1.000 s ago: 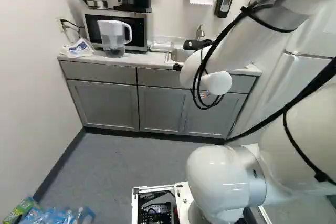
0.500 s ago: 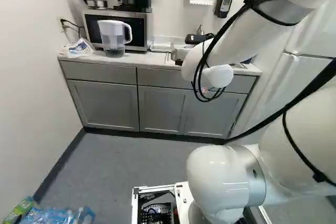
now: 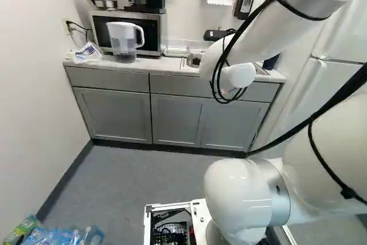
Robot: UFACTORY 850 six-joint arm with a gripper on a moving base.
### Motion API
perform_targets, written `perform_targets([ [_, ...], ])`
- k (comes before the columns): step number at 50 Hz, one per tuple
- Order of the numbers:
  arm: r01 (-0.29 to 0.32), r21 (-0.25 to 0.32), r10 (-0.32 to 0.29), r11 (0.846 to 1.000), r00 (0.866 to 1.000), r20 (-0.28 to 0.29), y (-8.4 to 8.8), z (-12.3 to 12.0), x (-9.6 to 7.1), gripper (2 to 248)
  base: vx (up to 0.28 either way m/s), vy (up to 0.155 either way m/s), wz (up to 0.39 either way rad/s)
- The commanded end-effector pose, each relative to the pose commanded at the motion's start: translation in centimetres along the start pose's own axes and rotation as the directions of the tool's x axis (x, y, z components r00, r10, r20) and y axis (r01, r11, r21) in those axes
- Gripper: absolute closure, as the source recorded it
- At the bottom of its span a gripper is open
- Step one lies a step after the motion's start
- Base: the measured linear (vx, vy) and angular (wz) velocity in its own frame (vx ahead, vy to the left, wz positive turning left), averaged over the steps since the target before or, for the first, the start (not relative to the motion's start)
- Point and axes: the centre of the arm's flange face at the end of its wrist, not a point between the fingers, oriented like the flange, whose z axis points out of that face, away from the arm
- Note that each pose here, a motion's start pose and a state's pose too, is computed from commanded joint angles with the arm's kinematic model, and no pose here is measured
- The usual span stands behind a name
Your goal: Rinse the cup and place it in the tray
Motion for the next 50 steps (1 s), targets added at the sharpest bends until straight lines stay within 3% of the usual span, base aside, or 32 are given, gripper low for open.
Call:
perform_targets([
  [50, -0.002, -0.009, 0.001, 1.000, 0.997, -0.074, 0.4, 1.5, 5.6, 3, 0.000, 0.000, 0.000],
])
